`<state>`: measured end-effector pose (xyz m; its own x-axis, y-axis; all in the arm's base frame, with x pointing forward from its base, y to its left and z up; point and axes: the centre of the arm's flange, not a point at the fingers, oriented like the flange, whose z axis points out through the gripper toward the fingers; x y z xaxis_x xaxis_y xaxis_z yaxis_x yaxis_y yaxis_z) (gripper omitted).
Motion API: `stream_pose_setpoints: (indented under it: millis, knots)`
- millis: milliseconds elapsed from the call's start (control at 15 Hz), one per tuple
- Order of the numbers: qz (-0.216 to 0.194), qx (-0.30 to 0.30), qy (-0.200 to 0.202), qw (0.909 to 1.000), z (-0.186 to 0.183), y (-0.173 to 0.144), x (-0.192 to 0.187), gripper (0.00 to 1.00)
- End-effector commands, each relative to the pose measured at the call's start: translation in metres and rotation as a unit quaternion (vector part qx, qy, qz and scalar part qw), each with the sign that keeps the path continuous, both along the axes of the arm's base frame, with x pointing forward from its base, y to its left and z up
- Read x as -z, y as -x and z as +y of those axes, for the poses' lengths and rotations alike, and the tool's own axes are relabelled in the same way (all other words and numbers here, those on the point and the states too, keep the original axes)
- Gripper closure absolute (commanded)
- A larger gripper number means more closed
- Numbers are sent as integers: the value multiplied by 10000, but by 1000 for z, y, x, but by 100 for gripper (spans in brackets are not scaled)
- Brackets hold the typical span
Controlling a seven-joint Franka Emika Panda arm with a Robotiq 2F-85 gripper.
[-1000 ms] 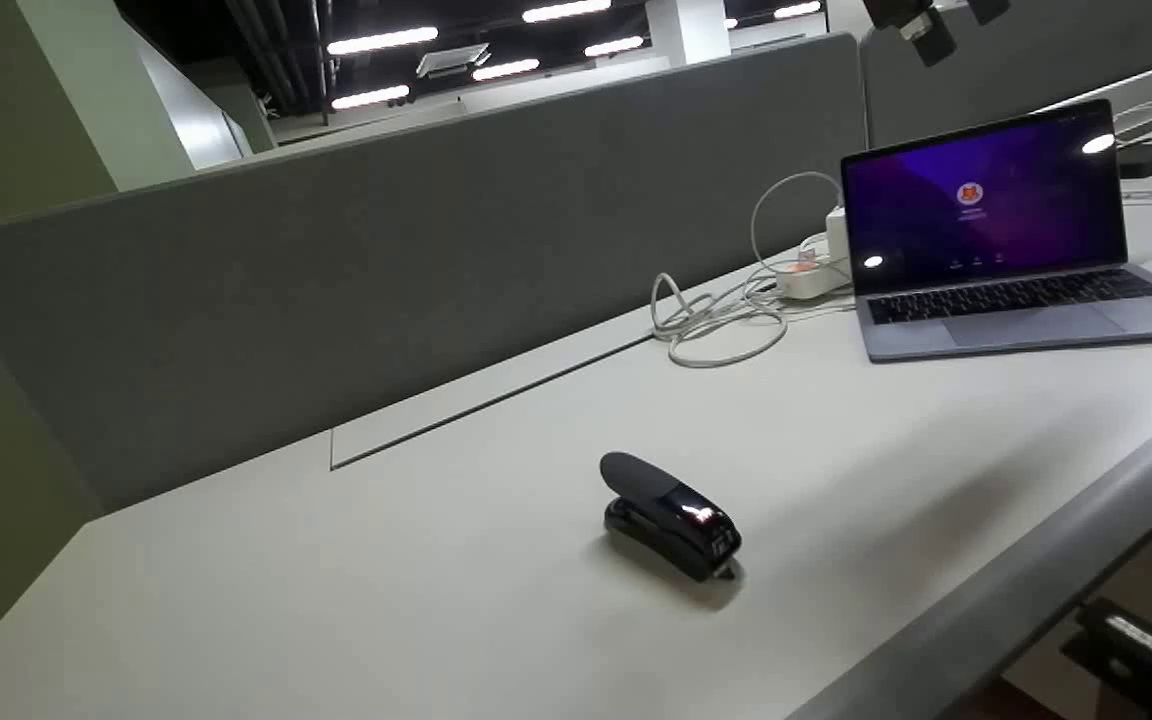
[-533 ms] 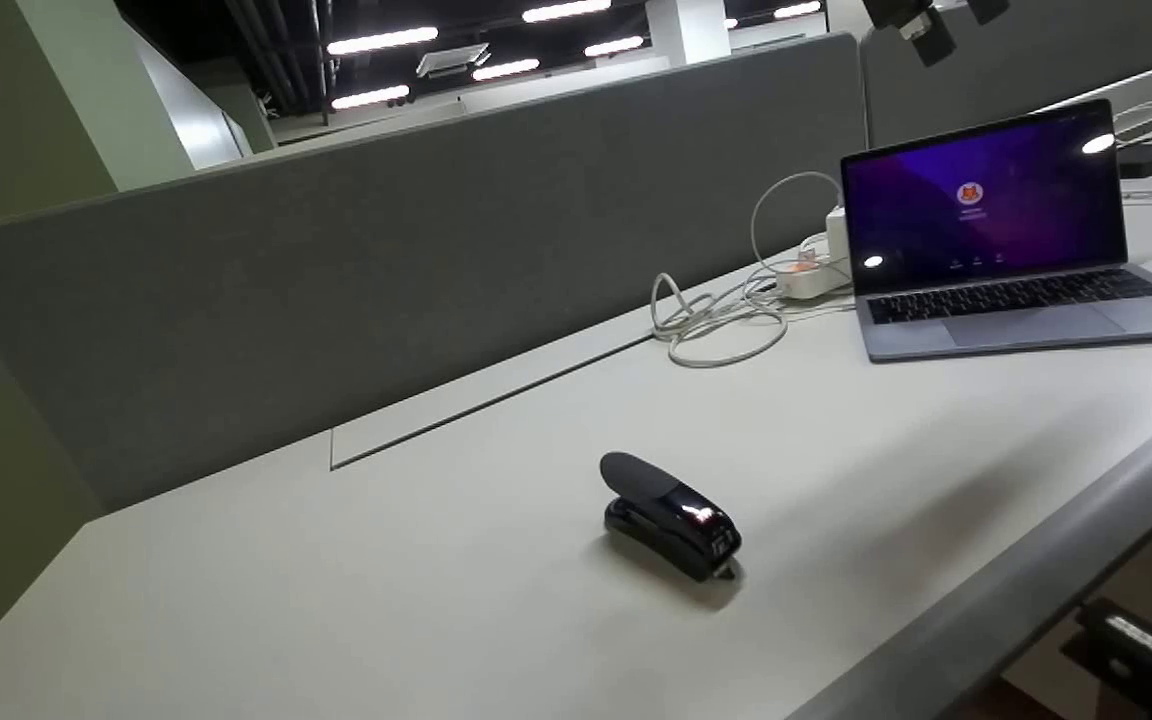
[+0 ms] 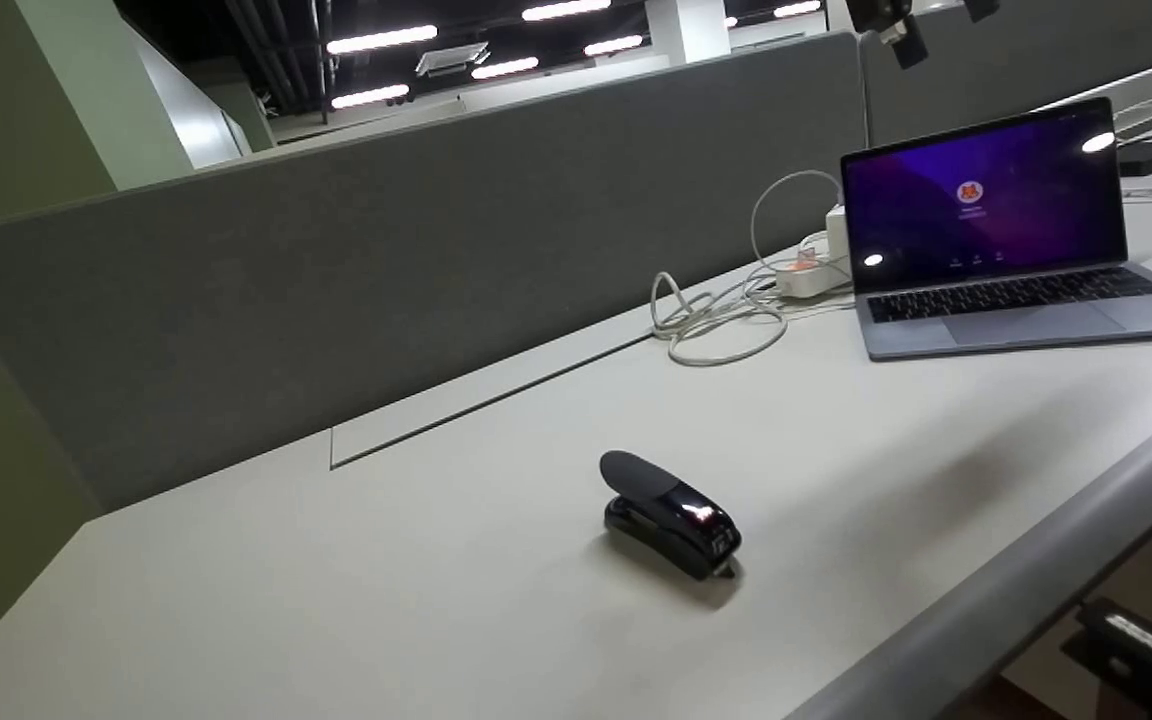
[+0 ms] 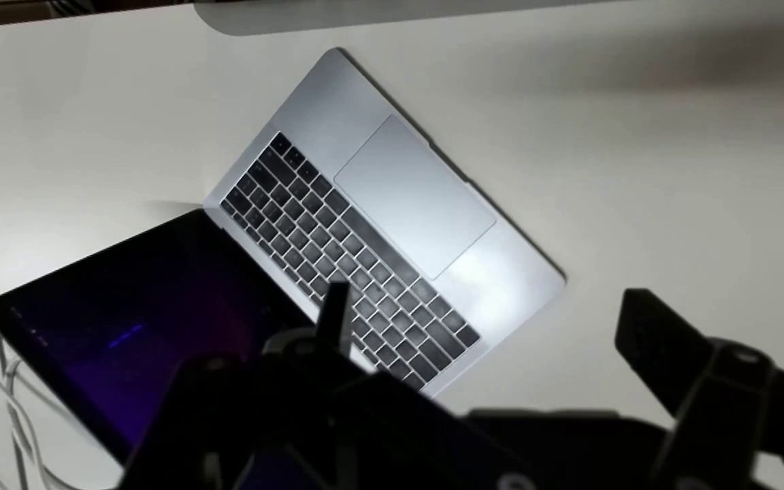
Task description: Close the laptop
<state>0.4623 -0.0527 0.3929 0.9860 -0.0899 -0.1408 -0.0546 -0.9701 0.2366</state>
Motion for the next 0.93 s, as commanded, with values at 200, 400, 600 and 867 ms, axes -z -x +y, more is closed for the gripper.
stream_pose_setpoints:
  millis: [200,400,600,867]
  knots:
    - [-1148,1240,-205,9854,-83,-4,-15,0]
    - [-1669,1685,-699,9689,-124,-4,-20,0]
    - [-2200,1846,-1313,9488,-162,2,-26,0]
    - [-2018,1773,-1063,9574,-152,3,-26,0]
